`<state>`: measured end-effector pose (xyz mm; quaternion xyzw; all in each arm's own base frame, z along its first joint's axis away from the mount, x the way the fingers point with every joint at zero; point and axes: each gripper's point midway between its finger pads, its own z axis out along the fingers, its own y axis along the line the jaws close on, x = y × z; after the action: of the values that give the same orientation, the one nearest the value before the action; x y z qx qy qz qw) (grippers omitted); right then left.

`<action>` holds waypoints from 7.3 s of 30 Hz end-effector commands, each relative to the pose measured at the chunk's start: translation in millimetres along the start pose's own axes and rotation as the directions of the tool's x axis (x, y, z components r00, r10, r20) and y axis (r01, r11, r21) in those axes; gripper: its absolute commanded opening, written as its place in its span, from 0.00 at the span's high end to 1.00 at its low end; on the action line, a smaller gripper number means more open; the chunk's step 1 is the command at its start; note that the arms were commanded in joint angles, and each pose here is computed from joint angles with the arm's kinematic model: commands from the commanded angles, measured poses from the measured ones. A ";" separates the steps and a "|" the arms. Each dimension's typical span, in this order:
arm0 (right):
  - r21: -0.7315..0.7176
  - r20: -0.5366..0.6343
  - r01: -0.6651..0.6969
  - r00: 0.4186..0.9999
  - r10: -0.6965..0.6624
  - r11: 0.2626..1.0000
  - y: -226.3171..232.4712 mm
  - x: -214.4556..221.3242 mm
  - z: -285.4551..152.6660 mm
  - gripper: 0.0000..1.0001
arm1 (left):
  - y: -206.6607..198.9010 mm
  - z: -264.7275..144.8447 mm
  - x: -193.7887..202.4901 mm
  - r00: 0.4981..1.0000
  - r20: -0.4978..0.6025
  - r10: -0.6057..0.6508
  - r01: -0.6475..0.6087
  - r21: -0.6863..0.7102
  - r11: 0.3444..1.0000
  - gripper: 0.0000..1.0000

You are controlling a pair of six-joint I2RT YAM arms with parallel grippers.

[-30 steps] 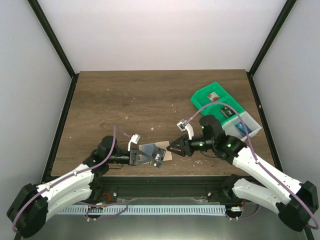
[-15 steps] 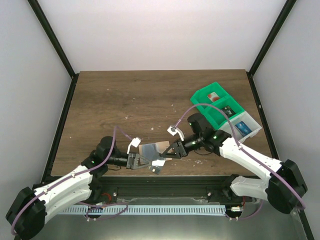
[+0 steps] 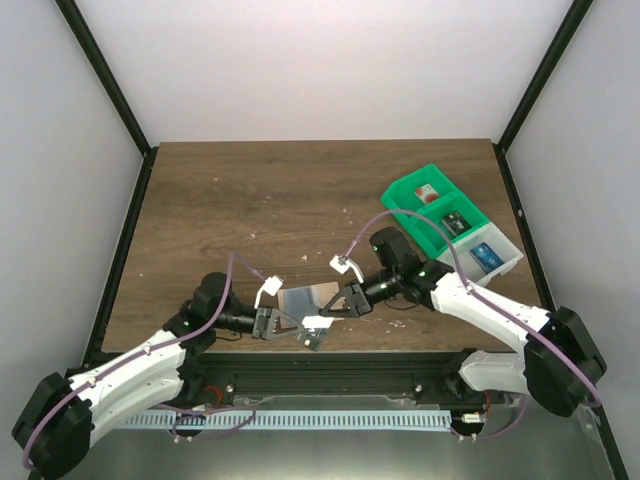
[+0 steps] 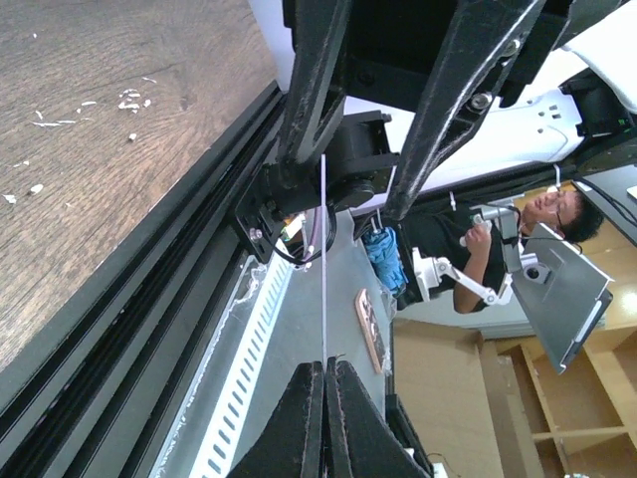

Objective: Take the credit cards out of the card holder

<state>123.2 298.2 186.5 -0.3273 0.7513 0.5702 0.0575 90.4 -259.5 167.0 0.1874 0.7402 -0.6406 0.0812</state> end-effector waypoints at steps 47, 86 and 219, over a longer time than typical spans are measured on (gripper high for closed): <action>0.400 0.713 -0.457 0.700 0.043 0.795 -105.8 -90.2 -121.2 0.99 | -2.3 -94.0 -135.4 0.809 0.319 0.493 -0.097 -0.755 0.648 0.00; 0.218 0.948 -0.910 0.111 -0.299 0.352 -218.9 -63.3 -387.9 0.99 | -19.4 -101.0 -125.6 0.756 0.329 0.565 -0.173 -0.733 0.658 0.00; 0.219 0.953 -0.946 0.155 -0.261 0.238 -269.7 -72.8 -428.3 0.81 | -31.5 -108.7 -124.5 0.722 0.362 0.589 -0.180 -0.724 0.666 0.00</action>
<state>442.2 -85.6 101.6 0.4333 0.7938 0.1069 0.4131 205.3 -179.0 258.0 0.1079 0.7946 -0.3376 0.4929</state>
